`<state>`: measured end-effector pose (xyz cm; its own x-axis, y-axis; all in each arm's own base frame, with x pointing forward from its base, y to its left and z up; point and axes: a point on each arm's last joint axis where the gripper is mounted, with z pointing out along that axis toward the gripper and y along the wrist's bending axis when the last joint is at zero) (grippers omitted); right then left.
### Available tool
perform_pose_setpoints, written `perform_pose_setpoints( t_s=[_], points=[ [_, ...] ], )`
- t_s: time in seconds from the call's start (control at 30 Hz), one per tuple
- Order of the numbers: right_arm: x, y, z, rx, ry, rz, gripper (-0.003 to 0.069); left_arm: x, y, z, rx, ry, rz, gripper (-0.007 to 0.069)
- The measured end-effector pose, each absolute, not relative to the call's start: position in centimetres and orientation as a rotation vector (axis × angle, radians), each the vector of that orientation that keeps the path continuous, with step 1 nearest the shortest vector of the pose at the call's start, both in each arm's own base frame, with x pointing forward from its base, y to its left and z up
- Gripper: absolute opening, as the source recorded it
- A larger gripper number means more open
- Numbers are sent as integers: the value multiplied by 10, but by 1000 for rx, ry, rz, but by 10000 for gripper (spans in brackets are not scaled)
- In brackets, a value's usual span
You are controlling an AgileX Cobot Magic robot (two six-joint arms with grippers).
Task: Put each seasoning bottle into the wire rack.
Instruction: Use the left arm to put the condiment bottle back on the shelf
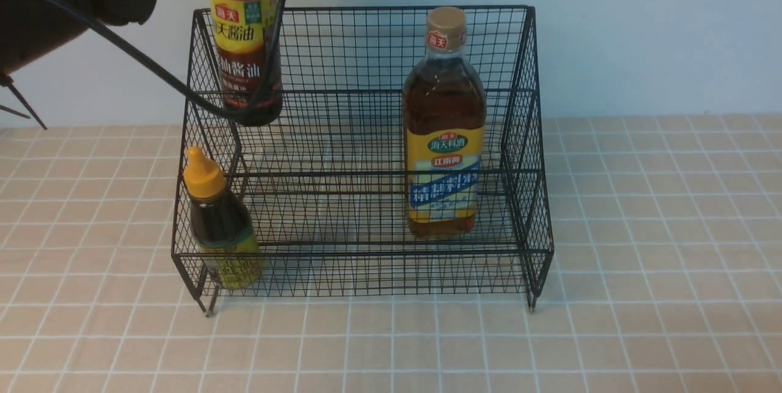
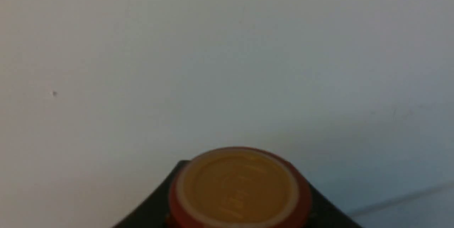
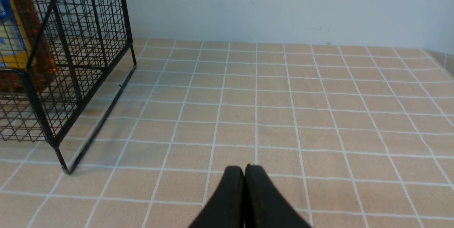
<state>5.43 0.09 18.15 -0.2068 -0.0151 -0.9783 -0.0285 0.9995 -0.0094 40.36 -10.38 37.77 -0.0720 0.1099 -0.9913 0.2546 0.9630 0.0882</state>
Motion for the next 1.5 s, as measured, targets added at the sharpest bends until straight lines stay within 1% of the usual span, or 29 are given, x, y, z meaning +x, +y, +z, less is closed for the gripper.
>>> perform_pose_setpoints(
  t_s=[0.2, 0.3, 0.9, 0.97, 1.07, 1.17, 1.27, 1.33, 1.5],
  points=[
    [54, 1, 182, -32, 1779, 12, -13, 415, -108, 338, 318, 1847, -124, 256],
    [54, 1, 182, -32, 1779, 12, -13, 417, -109, 329, 325, 1896, -125, 256],
    [54, 1, 182, -32, 1779, 12, -13, 413, -108, 322, 346, 1990, -125, 260],
    [54, 1, 182, -32, 1779, 12, -13, 413, -108, 324, 348, 1983, -123, 287],
    [54, 1, 182, -32, 1779, 12, -13, 411, -107, 336, 341, 1942, -124, 334],
    [54, 1, 182, -32, 1779, 12, -13, 408, -106, 342, 337, 1925, -123, 365],
    [54, 1, 182, -32, 1779, 12, -13, 405, -103, 349, 331, 1910, -120, 375],
    [54, 1, 182, -32, 1779, 12, -13, 401, -101, 358, 324, 1890, -116, 375],
    [54, 1, 182, -32, 1779, 12, -13, 382, -96, 390, 313, 1811, -122, 375]
  ],
)
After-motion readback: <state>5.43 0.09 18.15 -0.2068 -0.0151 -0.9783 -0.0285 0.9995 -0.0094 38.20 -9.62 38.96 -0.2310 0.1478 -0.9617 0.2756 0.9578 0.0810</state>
